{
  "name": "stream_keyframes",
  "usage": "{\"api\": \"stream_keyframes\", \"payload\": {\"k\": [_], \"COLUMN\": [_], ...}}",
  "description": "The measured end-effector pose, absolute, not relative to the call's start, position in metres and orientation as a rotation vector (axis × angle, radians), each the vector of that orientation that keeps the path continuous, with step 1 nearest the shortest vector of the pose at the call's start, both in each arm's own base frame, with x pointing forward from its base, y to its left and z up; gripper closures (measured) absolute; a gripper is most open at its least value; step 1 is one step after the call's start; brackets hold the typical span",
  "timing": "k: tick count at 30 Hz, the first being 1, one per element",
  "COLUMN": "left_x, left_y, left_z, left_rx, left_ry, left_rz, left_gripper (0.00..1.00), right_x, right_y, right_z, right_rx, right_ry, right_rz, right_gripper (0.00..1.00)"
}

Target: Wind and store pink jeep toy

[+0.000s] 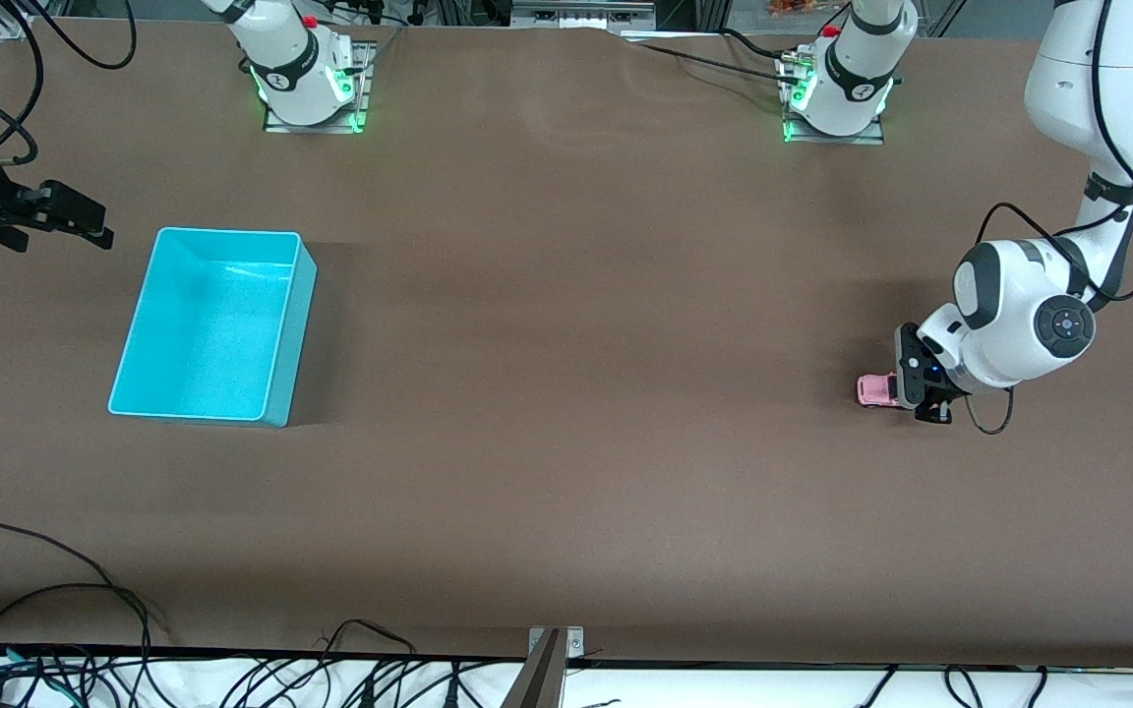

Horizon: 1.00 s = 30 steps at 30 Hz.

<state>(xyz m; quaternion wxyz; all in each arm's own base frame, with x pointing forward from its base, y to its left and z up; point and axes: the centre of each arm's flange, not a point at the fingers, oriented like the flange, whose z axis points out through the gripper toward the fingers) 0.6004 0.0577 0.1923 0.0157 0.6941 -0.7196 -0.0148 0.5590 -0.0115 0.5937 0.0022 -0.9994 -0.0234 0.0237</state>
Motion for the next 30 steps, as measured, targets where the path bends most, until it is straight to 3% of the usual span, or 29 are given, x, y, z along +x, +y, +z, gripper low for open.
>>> {"api": "stream_keyframes", "payload": {"k": [30], "left_x": [0.588], "left_y": [0.23], "left_z": [0.194], "left_rx": [2.135], "left_ry": [-2.302], "left_rz": [-0.007], "left_gripper": [0.49], "right_x": [0.559], "right_y": [-0.012], "right_z": [0.594], "right_rx": [-3.135], "right_ry": [-0.073], "right_rz": [0.074], "right_gripper": [0.0]}}
